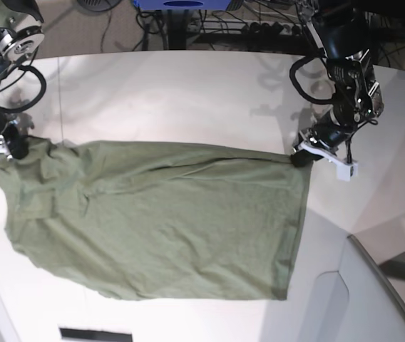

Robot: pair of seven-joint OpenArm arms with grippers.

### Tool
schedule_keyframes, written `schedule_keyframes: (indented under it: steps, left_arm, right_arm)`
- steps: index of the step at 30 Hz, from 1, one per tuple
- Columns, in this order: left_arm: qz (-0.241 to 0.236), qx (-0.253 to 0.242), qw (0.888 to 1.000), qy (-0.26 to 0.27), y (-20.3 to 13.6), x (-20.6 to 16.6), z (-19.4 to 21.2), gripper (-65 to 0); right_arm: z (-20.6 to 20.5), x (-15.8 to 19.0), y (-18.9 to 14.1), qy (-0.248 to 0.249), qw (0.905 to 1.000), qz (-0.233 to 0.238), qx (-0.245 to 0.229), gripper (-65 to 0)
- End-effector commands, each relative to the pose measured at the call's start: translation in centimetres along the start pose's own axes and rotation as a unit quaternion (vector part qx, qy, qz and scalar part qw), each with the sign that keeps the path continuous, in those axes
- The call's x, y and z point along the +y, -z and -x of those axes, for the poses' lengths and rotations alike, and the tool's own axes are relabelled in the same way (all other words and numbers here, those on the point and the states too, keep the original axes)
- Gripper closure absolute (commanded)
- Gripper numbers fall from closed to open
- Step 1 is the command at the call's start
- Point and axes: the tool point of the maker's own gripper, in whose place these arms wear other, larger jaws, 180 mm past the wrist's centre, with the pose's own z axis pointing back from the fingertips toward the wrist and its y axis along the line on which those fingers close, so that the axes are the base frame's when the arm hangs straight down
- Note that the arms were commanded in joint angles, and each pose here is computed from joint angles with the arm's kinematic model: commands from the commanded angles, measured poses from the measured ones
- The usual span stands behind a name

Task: Layout the t-shirt on the table in an organized manner, then fold the t-shirt properly
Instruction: 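Move the left gripper to the shirt corner and pinch the fabric, then grasp the shirt corners with both grippers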

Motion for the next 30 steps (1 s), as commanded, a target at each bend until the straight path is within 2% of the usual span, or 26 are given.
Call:
schedule_keyframes:
  steps: [1,4,12,15,19,22,27,30]
  left_arm:
    - [0.008,-0.022,1.0,0.01,0.2,-0.4,-2.0,0.0]
    - [0.003,-0.015,1.0,0.018,0.7,-0.5,-2.2,0.0]
    - [0.023,-0.033,0.999,0.019,2.2,-2.6,-4.7,0.0]
    - [0.03,-0.06,0.998,0.005,3.2,-2.9,-5.8,0.0]
    - [0.04,-0.063,0.997,0.027,5.4,-4.4,-6.0,0.0]
    - [0.058,-0.083,0.995,0.021,6.3,-6.0,-7.7,0.0]
    - [0.077,-0.121,0.989,0.027,4.7,-7.3,-11.6,0.0]
    - [0.059,-0.108,0.991,0.059,2.7,-6.0,-10.9,0.0]
  right_arm:
    - [-0.4,-0.8,-0.4,-0.006,0.9997,0.021,0.009,0.0]
    - [-0.4,-0.8,-0.4,-0.006,0.9997,0.021,0.009,0.0]
    - [-0.4,-0.8,-0.4,-0.006,0.9997,0.021,0.009,0.0]
    - [-0.4,-0.8,-0.4,-0.006,0.9997,0.021,0.009,0.0]
    - [-0.4,-0.8,-0.4,-0.006,0.9997,0.021,0.009,0.0]
    - [-0.4,-0.8,-0.4,-0.006,0.9997,0.021,0.009,0.0]
    - [-0.3,-0.8,-0.3,-0.006,0.9997,0.021,0.011,0.0]
    - [-0.3,-0.8,-0.3,-0.006,0.9997,0.021,0.011,0.0]
